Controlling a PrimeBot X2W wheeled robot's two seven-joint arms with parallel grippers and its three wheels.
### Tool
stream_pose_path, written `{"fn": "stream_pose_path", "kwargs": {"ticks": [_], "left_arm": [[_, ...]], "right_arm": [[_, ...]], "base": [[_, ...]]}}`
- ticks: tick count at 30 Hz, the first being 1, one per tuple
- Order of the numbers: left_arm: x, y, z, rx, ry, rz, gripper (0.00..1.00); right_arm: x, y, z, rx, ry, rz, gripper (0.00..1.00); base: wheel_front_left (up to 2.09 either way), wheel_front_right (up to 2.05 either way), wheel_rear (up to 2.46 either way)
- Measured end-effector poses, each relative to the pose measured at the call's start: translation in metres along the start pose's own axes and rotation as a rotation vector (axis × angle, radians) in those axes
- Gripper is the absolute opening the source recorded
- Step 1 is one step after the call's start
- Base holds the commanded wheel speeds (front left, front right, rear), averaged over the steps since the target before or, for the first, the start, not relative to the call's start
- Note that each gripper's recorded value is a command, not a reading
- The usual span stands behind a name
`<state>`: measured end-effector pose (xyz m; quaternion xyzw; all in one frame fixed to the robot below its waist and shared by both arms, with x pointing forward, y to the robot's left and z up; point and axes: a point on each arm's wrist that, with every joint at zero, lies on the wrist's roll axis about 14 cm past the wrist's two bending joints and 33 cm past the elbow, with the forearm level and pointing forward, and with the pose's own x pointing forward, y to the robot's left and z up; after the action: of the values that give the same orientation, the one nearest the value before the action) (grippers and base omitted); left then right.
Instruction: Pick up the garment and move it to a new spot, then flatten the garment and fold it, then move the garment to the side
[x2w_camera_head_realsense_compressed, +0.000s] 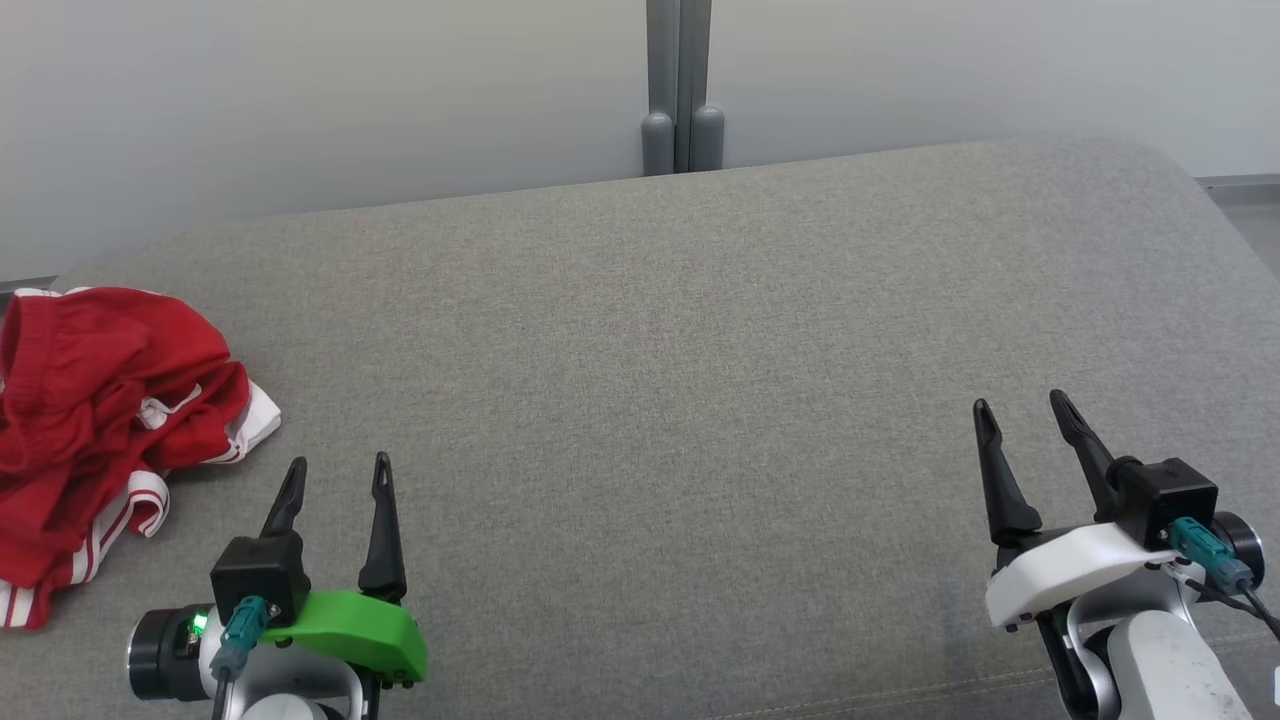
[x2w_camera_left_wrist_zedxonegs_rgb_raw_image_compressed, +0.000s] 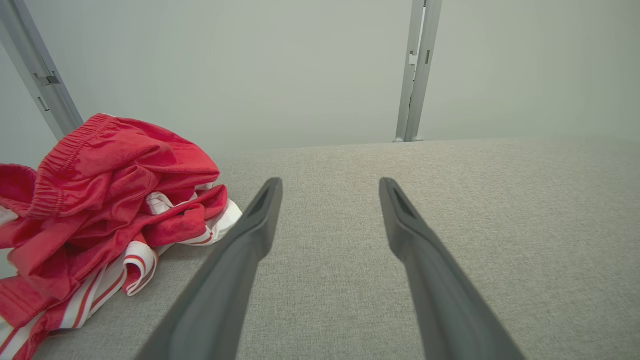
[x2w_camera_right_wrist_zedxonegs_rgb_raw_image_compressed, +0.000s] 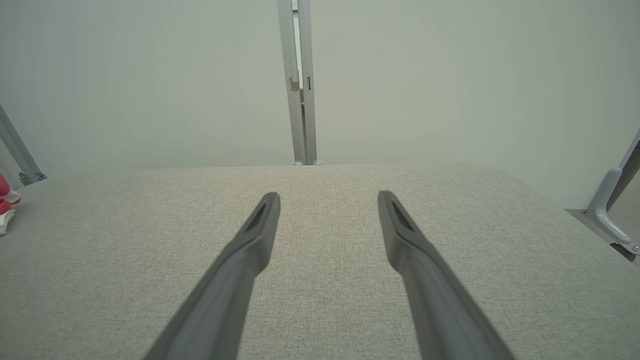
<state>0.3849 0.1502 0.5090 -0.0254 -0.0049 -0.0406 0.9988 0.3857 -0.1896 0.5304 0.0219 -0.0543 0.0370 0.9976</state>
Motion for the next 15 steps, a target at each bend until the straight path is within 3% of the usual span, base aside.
{"fn": "stream_pose_path", "kwargs": {"ticks": [15], "left_arm": [[-0.0032, 0.0054, -0.0023, -0.004, 0.015, 0.019, 1.0]], "right_arm": [[0.0, 0.0034, -0.0022, 0.036, -0.001, 0.005, 1.0]], "base": [[0.0, 0.0, 0.0]]}}
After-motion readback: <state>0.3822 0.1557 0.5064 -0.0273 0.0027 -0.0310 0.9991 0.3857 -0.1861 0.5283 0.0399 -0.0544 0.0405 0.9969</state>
